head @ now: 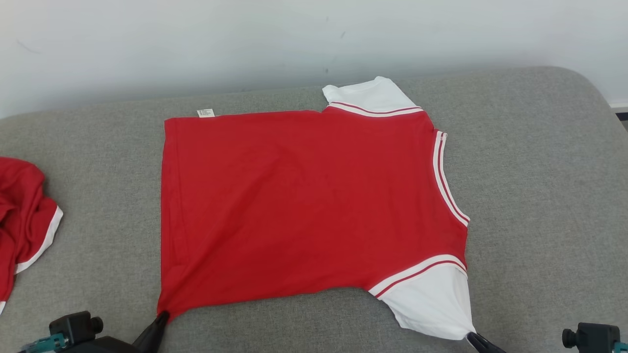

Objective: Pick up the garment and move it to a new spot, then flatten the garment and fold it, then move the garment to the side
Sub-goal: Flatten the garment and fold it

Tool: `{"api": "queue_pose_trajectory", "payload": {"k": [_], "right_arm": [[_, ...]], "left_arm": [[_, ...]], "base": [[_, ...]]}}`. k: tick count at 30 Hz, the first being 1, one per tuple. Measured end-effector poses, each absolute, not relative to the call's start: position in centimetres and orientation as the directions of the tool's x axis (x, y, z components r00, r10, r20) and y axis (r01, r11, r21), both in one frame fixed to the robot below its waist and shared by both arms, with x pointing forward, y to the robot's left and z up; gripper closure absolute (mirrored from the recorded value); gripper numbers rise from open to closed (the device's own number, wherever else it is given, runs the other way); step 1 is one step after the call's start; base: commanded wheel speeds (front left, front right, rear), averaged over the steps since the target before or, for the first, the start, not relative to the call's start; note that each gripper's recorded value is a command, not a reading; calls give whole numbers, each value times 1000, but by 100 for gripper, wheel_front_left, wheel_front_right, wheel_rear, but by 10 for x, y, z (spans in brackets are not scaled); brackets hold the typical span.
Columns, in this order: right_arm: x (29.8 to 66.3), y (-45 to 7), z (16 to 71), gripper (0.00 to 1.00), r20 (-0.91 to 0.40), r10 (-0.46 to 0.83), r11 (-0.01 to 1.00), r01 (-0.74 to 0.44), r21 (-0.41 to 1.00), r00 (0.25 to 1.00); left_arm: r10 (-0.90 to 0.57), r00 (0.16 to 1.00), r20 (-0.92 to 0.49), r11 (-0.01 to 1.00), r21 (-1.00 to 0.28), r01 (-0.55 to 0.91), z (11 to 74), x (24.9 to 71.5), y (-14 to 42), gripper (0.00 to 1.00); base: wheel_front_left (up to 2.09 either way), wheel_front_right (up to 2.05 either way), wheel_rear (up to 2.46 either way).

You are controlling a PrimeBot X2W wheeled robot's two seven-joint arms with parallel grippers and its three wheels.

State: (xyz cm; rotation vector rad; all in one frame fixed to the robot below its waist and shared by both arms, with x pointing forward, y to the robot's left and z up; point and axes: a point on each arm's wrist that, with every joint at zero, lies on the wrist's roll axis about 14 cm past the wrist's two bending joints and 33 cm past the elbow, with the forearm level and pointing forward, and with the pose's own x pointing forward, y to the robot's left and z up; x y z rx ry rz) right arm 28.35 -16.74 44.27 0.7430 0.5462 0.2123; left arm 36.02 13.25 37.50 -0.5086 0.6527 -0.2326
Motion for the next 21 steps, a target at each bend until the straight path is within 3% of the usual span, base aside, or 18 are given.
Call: {"api": "queue_pose_trajectory", "payload": {"k": [8,9,10,11,12,16,21], "right_arm": [[285,-179,440,100,-405,341,717,44,695,848],[284,-179,438,100,-412,339,719,49,694,846],[284,-180,435,88,-419,336,722,55,690,844],[283,-181,433,11,-427,331,727,61,684,841],[282,-182,431,0,-435,330,729,67,682,838],[280,-187,422,0,-470,299,756,95,647,830],[294,-201,430,0,-430,225,787,97,609,874]], "left_arm": [[-339,791,-509,859,-510,40,379,361,140,100],[-337,790,-512,864,-501,44,379,361,140,59],[-335,790,-514,868,-494,47,379,361,140,2],[-337,788,-515,871,-488,53,379,361,139,0],[-333,786,-522,876,-480,53,378,360,139,0],[-319,786,-529,885,-462,48,377,359,140,0],[-196,864,-464,891,-453,-42,389,370,163,0]], "base": [[0,0,0],[0,0,0],[0,0,0],[0,0,0],[0,0,0],[0,0,0],[0,0,0]]}}
